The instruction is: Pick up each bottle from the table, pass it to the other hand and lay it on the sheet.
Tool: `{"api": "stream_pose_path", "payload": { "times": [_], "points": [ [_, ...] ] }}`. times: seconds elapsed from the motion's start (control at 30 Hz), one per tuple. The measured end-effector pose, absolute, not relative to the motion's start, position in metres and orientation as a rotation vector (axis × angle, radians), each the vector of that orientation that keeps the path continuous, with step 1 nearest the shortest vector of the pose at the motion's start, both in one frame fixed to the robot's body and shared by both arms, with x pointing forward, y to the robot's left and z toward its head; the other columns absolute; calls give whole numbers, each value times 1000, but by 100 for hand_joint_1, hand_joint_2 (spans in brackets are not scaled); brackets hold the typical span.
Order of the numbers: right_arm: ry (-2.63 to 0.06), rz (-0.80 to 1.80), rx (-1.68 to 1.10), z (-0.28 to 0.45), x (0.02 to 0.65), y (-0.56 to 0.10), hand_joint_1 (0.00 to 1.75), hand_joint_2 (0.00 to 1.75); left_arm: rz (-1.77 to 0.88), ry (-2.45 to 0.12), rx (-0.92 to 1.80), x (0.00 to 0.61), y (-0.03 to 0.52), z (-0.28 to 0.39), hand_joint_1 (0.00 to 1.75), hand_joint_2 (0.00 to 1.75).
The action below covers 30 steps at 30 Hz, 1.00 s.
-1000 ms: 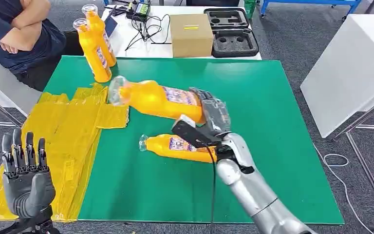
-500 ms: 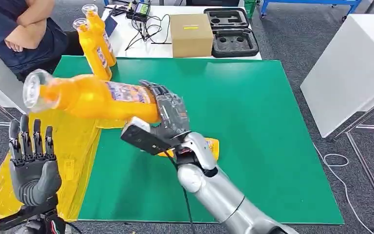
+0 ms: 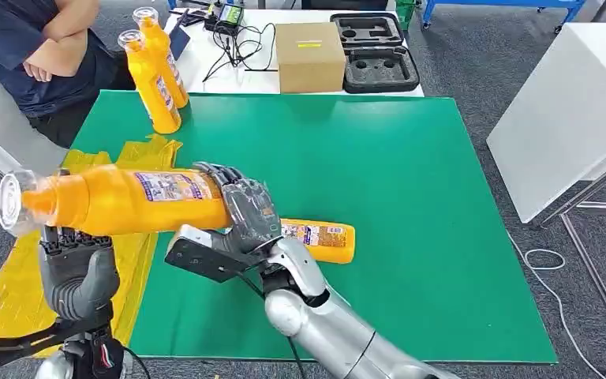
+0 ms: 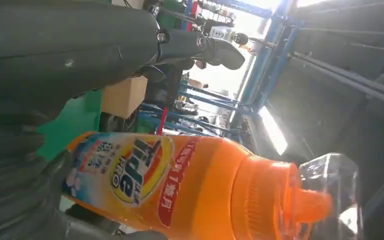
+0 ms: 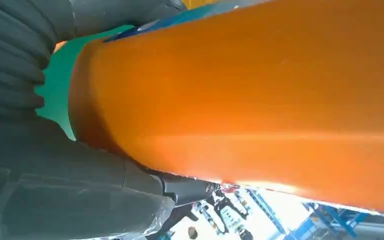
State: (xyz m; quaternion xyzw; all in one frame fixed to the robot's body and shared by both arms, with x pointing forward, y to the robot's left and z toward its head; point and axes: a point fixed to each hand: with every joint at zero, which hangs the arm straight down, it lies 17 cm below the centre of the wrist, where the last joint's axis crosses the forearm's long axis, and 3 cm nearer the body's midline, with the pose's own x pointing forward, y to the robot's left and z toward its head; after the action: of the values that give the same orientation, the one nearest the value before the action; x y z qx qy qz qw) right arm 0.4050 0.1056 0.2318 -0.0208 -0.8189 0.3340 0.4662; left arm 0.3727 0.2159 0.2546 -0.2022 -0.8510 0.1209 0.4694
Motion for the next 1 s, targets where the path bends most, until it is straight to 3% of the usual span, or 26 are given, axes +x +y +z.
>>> {"api": "stream_pose_path", "payload": {
  "times": [0.87,0.9,0.93,1.0],
  "points": [
    [-2023,1082,38,218,337,166,175,175,291,-2098,-458,377,208,258,0,175],
    [-2022,1084,38,217,337,167,175,175,294,-2099,-457,377,209,258,73,175],
    [-2021,1087,38,217,336,167,175,175,295,-2101,-456,377,209,258,175,175],
    [-2020,1093,36,217,335,169,175,175,298,-2103,-456,377,210,260,175,175]
  ]
}}
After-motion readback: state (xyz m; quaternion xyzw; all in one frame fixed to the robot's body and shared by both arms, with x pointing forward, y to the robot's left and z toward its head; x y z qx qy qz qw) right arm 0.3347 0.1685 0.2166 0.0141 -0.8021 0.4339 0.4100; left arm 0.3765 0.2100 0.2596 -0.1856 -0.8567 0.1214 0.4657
